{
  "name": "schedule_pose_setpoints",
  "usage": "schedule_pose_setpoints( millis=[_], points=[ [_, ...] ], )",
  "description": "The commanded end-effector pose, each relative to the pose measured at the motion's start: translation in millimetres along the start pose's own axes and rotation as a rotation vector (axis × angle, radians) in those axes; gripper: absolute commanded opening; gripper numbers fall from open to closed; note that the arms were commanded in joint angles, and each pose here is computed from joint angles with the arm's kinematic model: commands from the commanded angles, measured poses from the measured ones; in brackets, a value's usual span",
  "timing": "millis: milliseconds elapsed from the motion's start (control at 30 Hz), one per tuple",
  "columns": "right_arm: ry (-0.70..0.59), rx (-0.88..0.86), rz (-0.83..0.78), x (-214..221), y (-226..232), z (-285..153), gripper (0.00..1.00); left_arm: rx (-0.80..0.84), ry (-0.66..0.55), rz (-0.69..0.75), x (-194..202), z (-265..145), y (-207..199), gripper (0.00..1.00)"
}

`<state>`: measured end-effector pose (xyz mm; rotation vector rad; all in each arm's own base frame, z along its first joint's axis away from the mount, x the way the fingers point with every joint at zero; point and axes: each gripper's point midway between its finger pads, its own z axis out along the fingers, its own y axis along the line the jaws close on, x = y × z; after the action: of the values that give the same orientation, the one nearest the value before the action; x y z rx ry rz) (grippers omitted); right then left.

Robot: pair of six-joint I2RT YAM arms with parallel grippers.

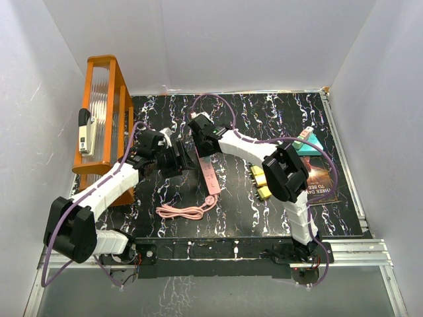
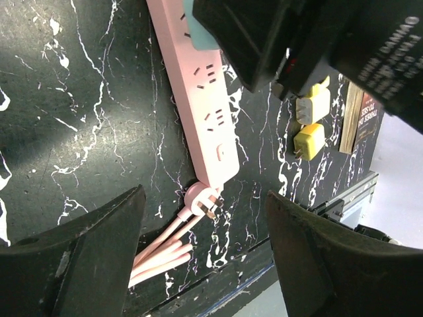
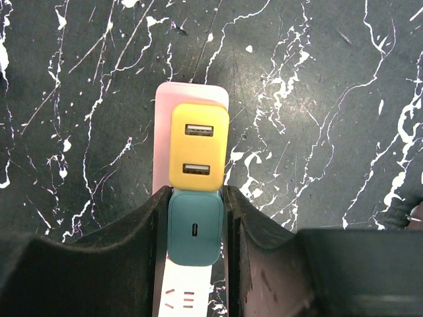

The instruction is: Pull the plug off the socket

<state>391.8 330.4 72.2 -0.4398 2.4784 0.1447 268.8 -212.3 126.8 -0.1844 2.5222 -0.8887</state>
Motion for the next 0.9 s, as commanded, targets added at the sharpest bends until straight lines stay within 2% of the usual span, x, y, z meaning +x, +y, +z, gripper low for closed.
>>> schedule_pose_setpoints(
  millis=[0, 167, 467, 800, 867],
  points=[
    [-0.079, -0.095, 0.047, -26, 8, -16, 0.14, -0.023, 0.015, -0.044, 2, 11, 5, 0.68],
    [-0.093, -0.194, 0.098, -31, 3, -25, 0.00, -0.010, 0.045, -0.083, -9, 39, 1, 0.59],
    [-0.072, -0.399, 0.211, -29, -2, -31, 0.00, 0.057, 0.082, -0.121, -36, 97, -12, 0.54],
    [-0.077, -0.504, 0.246, -30, 2, -38, 0.00, -0.070, 0.108, -0.111, -30, 129, 27, 0.47],
    [-0.076, -0.515, 0.248, -31, 4, -39, 0.00, -0.080, 0.124, -0.109, -25, 134, 33, 0.43]
  ],
)
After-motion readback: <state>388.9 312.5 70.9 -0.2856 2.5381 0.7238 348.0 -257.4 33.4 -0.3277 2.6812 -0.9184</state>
